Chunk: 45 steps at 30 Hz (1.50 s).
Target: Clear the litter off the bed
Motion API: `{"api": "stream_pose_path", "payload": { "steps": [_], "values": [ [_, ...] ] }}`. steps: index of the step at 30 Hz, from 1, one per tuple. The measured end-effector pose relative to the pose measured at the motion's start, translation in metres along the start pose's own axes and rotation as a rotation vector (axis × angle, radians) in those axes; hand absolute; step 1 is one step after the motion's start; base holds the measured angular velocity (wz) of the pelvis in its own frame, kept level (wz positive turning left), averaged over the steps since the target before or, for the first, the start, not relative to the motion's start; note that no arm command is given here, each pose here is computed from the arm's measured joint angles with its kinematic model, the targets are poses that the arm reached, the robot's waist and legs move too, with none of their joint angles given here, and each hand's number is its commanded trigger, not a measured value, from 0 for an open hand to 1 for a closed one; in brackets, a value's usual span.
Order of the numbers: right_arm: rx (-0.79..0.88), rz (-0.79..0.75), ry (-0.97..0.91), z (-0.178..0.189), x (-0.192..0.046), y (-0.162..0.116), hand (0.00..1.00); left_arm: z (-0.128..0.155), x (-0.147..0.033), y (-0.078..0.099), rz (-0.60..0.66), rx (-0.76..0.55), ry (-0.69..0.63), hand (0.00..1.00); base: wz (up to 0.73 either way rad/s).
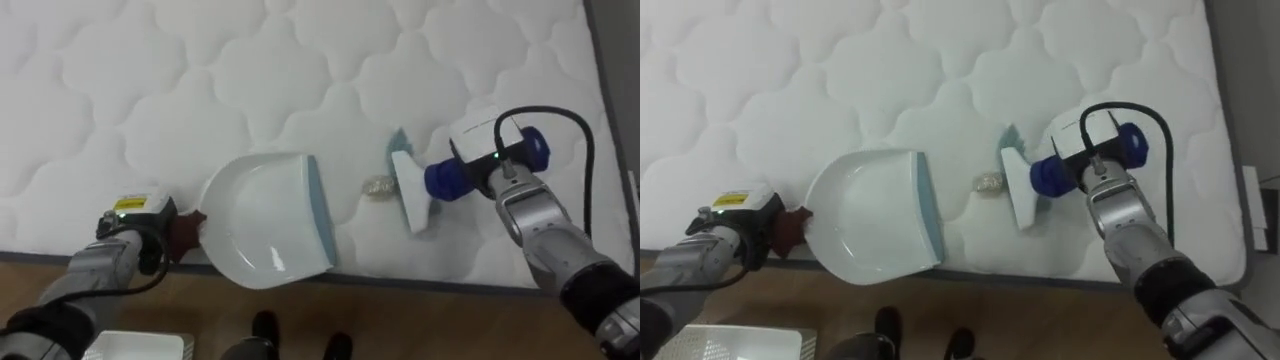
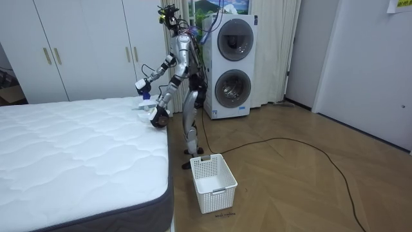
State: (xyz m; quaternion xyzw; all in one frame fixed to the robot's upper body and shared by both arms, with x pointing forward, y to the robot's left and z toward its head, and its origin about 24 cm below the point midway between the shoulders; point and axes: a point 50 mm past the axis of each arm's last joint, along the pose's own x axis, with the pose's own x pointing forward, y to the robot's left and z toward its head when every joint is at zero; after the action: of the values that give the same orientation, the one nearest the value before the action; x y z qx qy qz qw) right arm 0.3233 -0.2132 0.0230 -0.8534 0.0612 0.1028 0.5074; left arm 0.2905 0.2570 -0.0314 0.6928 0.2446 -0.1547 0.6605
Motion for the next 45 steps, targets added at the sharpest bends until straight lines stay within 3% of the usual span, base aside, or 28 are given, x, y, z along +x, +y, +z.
{"api": "stream_pose_path", "payload": {
  "steps": [28, 35, 45],
  "values": [
    [0.166, 0.056, -0.199, 0.052, -0.007, -0.03, 1.0, 0.002, 0.002, 0.006, -0.034, 0.089, 0.001, 1.0, 0.0],
    [0.187, 0.097, -0.22, 0.055, -0.008, -0.034, 1.0, -0.001, 0.002, 0.002, -0.036, 0.089, 0.005, 1.0, -0.01],
    [0.359, 0.25, -0.288, 0.067, -0.01, -0.032, 1.0, -0.005, -0.001, -0.007, -0.011, 0.122, 0.009, 1.0, -0.01]
  ]
}}
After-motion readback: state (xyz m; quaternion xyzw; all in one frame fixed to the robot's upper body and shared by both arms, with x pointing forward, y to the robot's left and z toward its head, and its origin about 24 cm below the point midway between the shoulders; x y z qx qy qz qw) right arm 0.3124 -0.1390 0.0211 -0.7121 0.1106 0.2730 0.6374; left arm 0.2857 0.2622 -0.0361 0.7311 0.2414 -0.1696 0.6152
